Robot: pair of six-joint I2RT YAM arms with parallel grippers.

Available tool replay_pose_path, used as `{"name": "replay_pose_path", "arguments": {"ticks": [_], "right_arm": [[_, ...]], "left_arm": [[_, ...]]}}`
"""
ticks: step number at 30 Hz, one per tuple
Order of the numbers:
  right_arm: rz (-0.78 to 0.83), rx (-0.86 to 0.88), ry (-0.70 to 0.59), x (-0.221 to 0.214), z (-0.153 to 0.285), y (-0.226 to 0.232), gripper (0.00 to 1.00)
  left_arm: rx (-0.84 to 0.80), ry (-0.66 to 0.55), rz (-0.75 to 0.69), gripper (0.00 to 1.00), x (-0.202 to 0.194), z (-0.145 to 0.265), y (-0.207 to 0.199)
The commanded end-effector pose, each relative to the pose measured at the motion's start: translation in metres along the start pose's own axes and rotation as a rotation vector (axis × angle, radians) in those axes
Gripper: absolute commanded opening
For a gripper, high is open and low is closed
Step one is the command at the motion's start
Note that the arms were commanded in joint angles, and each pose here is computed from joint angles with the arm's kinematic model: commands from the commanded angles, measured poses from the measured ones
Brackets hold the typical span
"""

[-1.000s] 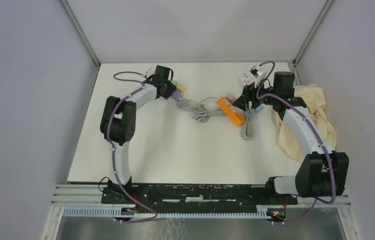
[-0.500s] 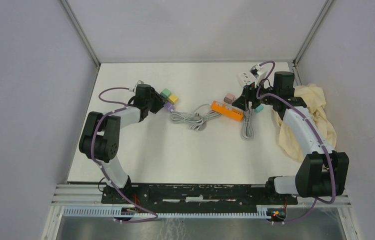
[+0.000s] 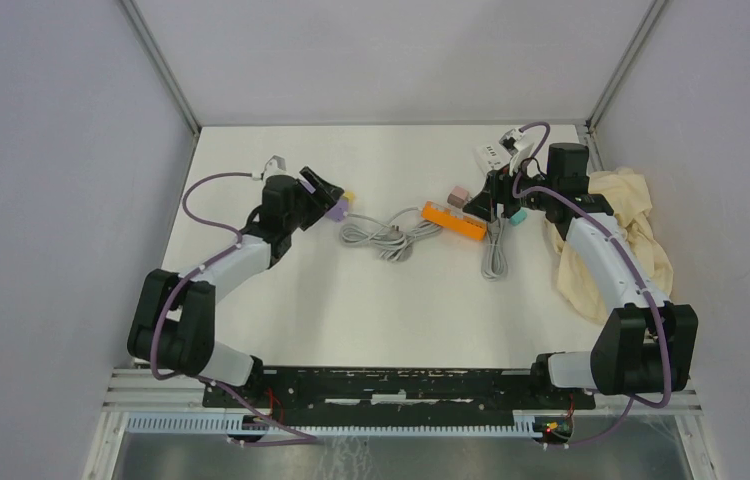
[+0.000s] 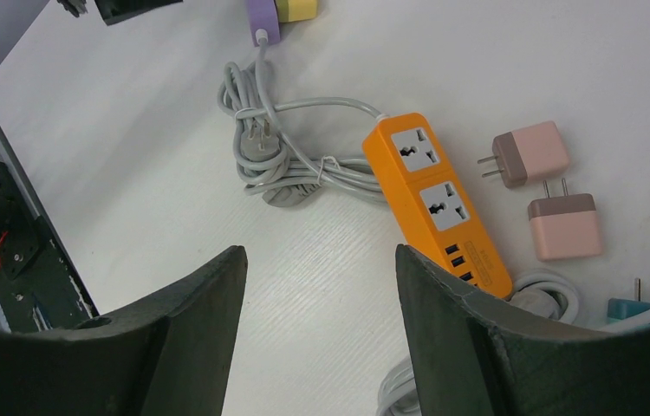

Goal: Pull the plug off the socket

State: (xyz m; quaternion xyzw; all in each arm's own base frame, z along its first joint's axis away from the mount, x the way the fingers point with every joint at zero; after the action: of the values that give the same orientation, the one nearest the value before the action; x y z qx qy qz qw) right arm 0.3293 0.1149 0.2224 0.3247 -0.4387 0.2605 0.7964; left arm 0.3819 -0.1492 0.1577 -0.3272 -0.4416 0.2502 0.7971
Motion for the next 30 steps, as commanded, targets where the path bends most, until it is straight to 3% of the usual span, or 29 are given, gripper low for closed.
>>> {"name": "replay_pose_path", "arguments": {"ticks": [1,4,8,22,27,30], "right_arm": [[0.050,0.015,-0.059,0.018,0.003,0.003,0.69],[0.043,0.019,-0.057,0.017,0.002,0.003,0.69],[0.045,0.021,-0.059,0.018,0.003,0.004,0.69],[0.048,0.029,-0.061,0.019,0.004,0.006,0.69],[0.049,0.032,-0.064,0.019,0.005,0.007,0.69],[0.049,0.033,-0.064,0.019,0.005,0.008,0.69]], "left_arm": [[0.236,-0.026,0.067,0.84,-0.022,0.003,-0.002],[0.360,-0.012,0.043,0.83,-0.039,-0.007,-0.009],[0.403,-0.009,0.065,0.72,-0.049,-0.030,-0.012],[0.556,0.016,0.009,0.68,-0.071,-0.073,0.002],[0.561,0.023,0.027,0.48,-0.066,-0.089,0.012],[0.550,0.037,0.039,0.45,-0.065,-0.093,0.015]]}}
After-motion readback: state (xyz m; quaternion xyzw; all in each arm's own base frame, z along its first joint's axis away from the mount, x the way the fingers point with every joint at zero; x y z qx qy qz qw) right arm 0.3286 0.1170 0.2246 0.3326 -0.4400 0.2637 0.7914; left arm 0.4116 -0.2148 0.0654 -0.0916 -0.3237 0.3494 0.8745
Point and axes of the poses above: each gripper's point midway between its finger pads, its own z axis back along the fingers, its own y axis along the line the jaws close on, x = y × z, the point moved 3 cm from there along z, back along the fingers, and after that the axes turned 3 degrees about z, right-handed, at the moved point
